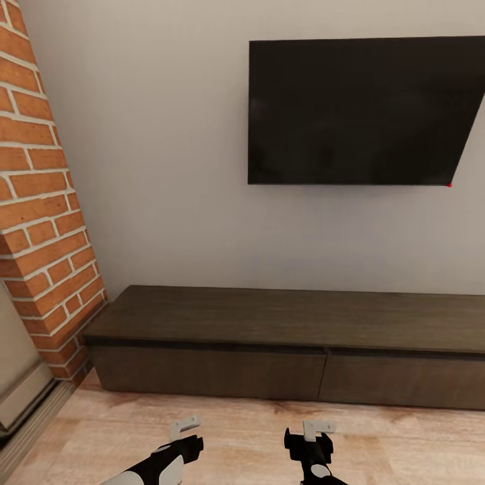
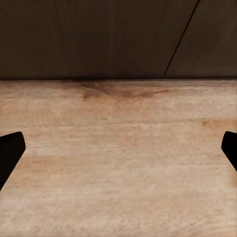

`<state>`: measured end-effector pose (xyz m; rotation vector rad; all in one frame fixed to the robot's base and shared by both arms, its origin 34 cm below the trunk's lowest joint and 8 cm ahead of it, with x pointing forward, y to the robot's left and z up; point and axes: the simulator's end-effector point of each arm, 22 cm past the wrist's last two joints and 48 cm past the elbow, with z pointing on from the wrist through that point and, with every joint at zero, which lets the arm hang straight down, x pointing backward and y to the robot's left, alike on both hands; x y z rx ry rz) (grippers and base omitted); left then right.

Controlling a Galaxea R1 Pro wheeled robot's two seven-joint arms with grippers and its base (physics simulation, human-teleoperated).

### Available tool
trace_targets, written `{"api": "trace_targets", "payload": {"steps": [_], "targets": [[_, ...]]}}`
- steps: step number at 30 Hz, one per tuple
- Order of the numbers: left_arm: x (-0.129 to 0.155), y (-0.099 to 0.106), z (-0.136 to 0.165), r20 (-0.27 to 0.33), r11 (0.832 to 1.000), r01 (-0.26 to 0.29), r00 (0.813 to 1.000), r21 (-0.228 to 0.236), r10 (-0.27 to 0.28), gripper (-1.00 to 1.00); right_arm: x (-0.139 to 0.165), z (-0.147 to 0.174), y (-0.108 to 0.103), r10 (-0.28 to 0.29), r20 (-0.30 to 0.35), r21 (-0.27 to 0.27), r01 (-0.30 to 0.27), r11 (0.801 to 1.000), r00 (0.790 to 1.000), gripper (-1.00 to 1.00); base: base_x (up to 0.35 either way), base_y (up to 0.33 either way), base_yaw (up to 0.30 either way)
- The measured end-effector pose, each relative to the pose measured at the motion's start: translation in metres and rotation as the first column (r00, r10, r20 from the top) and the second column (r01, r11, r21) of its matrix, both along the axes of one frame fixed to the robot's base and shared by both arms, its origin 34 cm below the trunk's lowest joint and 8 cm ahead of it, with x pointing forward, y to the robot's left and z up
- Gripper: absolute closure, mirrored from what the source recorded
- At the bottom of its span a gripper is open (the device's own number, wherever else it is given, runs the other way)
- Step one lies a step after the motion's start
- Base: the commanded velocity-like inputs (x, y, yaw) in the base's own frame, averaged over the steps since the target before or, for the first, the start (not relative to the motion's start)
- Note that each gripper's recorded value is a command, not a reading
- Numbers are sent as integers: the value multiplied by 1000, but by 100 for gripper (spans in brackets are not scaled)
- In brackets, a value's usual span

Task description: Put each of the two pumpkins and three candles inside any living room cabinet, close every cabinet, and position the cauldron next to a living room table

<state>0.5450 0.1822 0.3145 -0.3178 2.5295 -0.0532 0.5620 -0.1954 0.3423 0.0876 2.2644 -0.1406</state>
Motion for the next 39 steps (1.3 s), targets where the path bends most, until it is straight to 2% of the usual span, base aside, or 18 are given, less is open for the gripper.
{"api": "trace_targets", "payload": {"steps": [9, 12, 16, 19, 20, 22, 25, 27, 29, 31, 36, 39], "targets": [[2, 0, 1, 3, 1000, -1, 1000, 1, 1, -100, 3, 2, 3, 4, 5, 3, -4, 1000, 1000, -100, 0, 1, 0], [9, 1, 7, 22, 1000, -4, 1000, 3, 4, -100, 9, 9, 11, 13, 22, 15, -13, 1000, 1000, -100, 0, 0, 0], [51, 1, 40, 99, 1000, -11, 995, -4, 12, -100, 33, 33, 37, 39, 73, 61, -43, 997, 997, -100, 0, 0, 0], [72, -4, 65, 67, 1000, 14, 998, -20, -12, -100, 46, 47, 47, 53, 59, 73, -57, 996, 997, -100, 0, 0, 0], [80, -6, 80, 41, 999, 30, 999, -30, -28, -100, 51, 52, 47, 59, 33, 63, -61, 996, 998, -100, 0, 0, 0], [95, -6, 108, 32, 998, 47, 998, -40, -46, -100, 66, 67, 48, 67, 0, 49, -67, 997, 998, -100, 0, 0, 0], [119, -3, 156, 83, 997, 56, 995, -47, -52, -100, 109, 121, 54, 102, -35, 5, -101, 995, 994, -100, 0, 0, 0], [126, -2, 172, 108, 997, 58, 993, -50, -53, -100, 126, 147, 58, 126, -68, -26, -128, 991, 990, -100, 0, 0, 0], [129, -3, 178, 117, 997, 61, 992, -53, -54, -100, 131, 158, 58, 137, -93, -53, -142, 988, 986, -100, 0, 0, 0], [130, -2, 181, 123, 997, 62, 991, -56, -55, -100, 135, 169, 58, 139, -103, -106, -150, 983, 985, -100, 0, 0, 0], [130, -5, 181, 124, 995, 57, 991, -85, -46, -100, 140, 188, 62, 133, -75, -227, -147, 963, 988, -100, 0, 0, 0], [126, -7, 174, 108, 994, 57, 993, -96, -47, -100, 140, 190, 61, 130, -71, -257, -144, 955, 989, -100, 0, 0, 0]]}}
